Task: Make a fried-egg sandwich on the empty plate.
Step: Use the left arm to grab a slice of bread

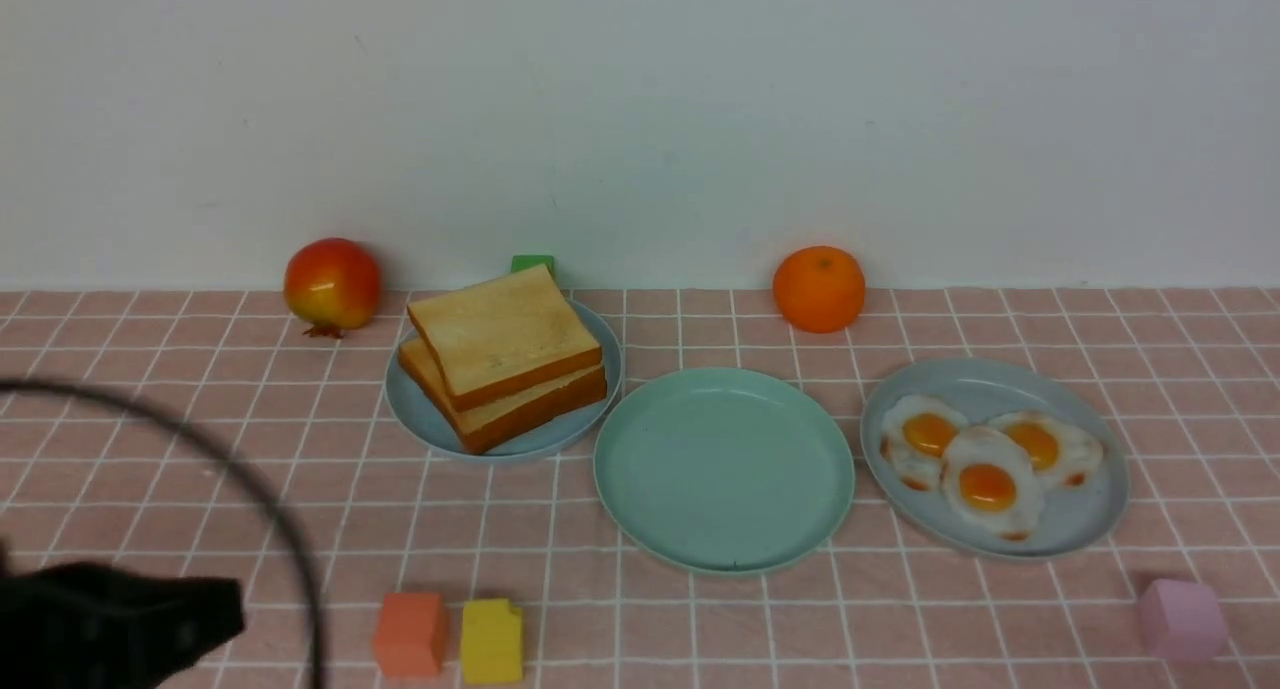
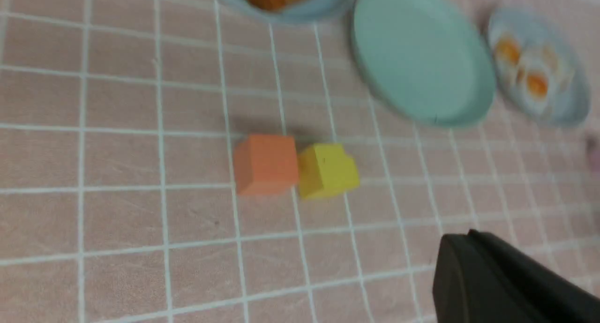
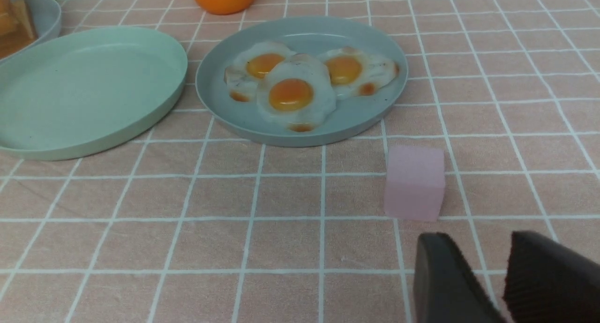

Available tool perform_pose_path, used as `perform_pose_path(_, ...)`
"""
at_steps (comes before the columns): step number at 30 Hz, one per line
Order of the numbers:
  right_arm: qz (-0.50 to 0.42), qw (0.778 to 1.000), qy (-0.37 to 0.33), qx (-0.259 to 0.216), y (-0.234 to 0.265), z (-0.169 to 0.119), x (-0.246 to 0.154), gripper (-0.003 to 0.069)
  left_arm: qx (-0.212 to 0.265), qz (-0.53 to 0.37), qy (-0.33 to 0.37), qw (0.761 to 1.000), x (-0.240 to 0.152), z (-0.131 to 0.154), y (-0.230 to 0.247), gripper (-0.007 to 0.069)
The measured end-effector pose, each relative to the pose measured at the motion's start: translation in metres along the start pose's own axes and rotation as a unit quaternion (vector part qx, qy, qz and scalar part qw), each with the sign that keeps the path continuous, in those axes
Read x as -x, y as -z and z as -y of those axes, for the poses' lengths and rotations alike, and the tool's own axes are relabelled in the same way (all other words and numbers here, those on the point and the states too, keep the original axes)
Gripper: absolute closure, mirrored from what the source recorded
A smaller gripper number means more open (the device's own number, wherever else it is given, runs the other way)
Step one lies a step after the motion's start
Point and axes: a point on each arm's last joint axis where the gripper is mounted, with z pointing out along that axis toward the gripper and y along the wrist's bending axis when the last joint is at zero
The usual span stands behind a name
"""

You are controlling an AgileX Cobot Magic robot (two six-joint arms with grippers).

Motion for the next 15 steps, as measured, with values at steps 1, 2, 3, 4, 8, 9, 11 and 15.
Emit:
perform_pose_path(1,0.0,1.0,0.0,0.0,0.0,0.0,0.0,0.0417,-0.001,0.001,-0.001,1.0,0.001,0.001,0.001,0.0613)
perform_pose_path(2,0.0,1.0,0.0,0.0,0.0,0.0,0.0,0.0417,-0.006,-0.013,-0.016,1.0,0.01,0.004,-0.005,0.0613)
perform_pose_path(3,0.0,1.0,0.0,0.0,0.0,0.0,0.0,0.0417,-0.018,-0.013,-0.022,1.0,0.017,0.008,-0.006,0.0613)
perform_pose_path(4,0.0,1.0,0.0,0.0,0.0,0.0,0.0,0.0417,-0.03,-0.012,-0.027,0.999,0.02,0.011,-0.006,0.0613)
perform_pose_path(8,0.007,0.999,-0.034,0.008,0.0,-0.001,0.001,0.0417,-0.055,-0.017,-0.034,0.998,0.021,0.016,-0.006,0.0613)
perform_pose_path(9,0.015,0.997,-0.069,0.017,0.0,-0.003,0.002,0.0417,-0.058,-0.021,-0.035,0.997,0.021,0.017,-0.005,0.0613)
perform_pose_path(11,0.041,0.983,-0.171,0.042,0.0,-0.006,0.007,0.0417,-0.064,-0.026,-0.038,0.997,0.02,0.018,-0.005,0.0613)
perform_pose_path(15,0.142,0.929,-0.333,0.074,0.004,-0.004,0.027,0.0417,-0.069,-0.035,-0.076,0.994,0.02,0.02,-0.008,0.0613)
